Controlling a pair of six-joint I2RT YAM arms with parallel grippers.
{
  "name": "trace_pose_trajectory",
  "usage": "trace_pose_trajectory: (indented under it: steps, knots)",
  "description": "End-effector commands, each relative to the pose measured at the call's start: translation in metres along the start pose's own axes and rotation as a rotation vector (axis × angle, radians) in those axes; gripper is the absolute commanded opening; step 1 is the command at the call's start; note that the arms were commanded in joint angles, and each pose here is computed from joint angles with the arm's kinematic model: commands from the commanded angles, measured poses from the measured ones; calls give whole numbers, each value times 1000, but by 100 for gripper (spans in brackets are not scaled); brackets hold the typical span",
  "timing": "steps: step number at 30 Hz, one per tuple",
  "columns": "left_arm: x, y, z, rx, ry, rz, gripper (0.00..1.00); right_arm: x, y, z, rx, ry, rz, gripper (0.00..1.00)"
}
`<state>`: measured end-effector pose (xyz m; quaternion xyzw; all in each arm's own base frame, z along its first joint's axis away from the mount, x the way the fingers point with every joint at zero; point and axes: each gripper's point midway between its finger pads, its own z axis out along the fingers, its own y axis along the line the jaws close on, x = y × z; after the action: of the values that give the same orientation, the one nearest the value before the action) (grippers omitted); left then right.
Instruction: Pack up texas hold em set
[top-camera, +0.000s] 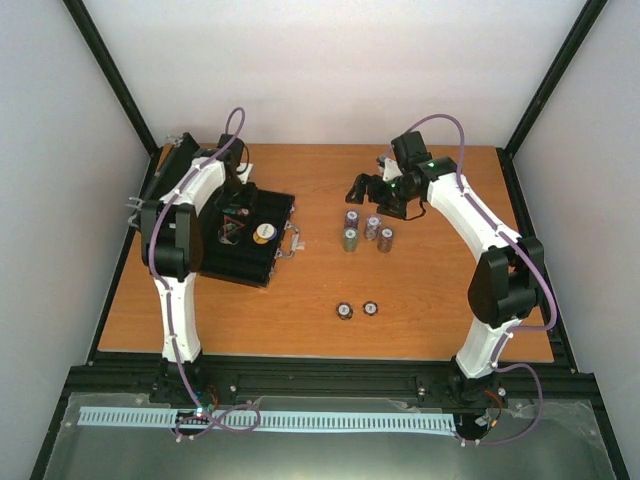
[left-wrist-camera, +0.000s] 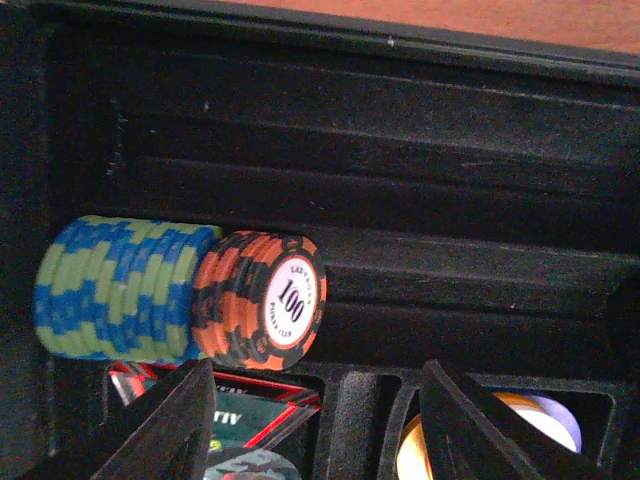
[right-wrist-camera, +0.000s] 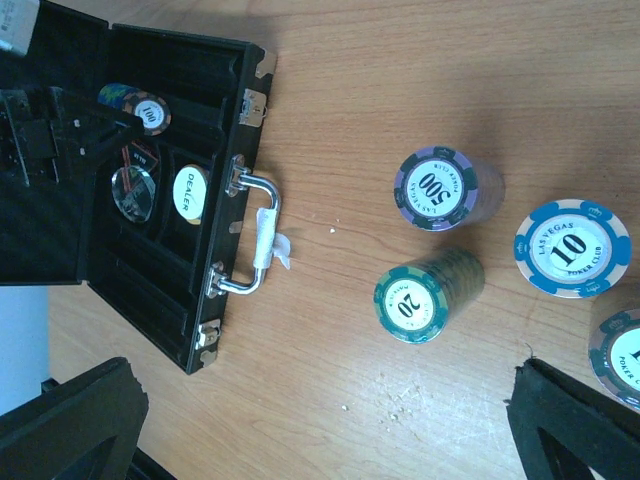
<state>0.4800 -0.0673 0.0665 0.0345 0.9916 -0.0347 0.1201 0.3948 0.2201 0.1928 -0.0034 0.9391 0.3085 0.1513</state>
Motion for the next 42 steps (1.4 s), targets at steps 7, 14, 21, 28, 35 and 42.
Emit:
trace_pose_trajectory:
  steps: [7,14,21,28,35,42]
  knots:
    - [-23,10,-67,-48,-123,2,67,1,4,-21,11,-39,-57,100]
    - [-38,-4,-120,22,-243,7,71,23,-2,-30,47,-7,-100,100]
    - [-48,-34,-169,195,-384,2,100,88,-11,-35,139,111,-192,100]
    - [-48,-42,-193,260,-443,-90,100,157,-38,-29,264,212,-237,99]
    - [-36,-42,-194,285,-385,-194,100,200,-68,-14,360,293,-238,94]
    - [-25,-43,-200,288,-394,-183,100,222,-79,7,405,351,-274,86]
